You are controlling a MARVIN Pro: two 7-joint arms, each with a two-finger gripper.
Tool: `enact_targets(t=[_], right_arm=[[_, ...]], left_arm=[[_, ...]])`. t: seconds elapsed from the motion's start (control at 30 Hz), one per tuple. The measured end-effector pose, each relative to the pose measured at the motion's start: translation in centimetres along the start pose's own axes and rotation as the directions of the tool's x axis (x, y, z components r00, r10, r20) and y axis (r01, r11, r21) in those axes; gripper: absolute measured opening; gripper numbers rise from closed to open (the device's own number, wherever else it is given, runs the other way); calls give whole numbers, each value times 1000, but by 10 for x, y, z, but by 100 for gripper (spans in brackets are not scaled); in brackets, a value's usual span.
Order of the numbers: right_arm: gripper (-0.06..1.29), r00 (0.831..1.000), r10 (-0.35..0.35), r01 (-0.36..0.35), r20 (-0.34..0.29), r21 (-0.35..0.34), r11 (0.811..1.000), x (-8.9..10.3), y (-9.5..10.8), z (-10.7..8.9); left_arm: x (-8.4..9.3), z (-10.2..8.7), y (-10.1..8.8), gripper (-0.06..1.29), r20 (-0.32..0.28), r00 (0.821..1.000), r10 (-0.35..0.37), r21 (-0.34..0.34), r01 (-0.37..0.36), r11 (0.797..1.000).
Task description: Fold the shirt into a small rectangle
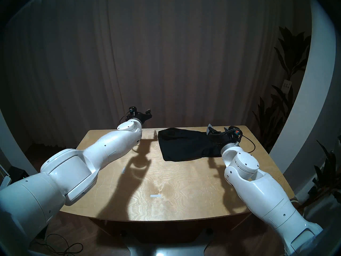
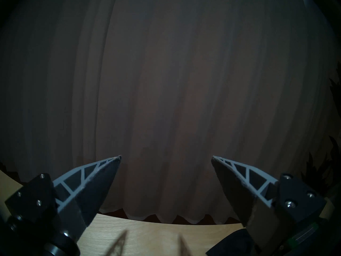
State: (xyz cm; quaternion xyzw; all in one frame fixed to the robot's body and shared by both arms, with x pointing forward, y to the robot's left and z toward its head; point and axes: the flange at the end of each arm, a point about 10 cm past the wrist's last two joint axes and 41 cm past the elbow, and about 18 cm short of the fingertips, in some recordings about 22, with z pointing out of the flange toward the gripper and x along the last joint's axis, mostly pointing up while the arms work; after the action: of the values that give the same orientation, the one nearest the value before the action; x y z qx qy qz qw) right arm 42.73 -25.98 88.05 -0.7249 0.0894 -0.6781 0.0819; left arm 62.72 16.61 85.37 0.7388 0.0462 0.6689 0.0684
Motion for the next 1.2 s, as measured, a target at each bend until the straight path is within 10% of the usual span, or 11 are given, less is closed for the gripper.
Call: enact_targets(t=[0.53, 1.2], right_arm=[[121, 997, 27, -28, 71, 11, 1000, 1, -7, 35], [121, 986, 3, -4, 165, 5, 1000, -7, 1, 67]], left_arm=[[-8, -16, -79, 124, -34, 992, 122, 29, -121, 992], [-10, -38, -116, 124, -94, 983, 159, -9, -160, 987]])
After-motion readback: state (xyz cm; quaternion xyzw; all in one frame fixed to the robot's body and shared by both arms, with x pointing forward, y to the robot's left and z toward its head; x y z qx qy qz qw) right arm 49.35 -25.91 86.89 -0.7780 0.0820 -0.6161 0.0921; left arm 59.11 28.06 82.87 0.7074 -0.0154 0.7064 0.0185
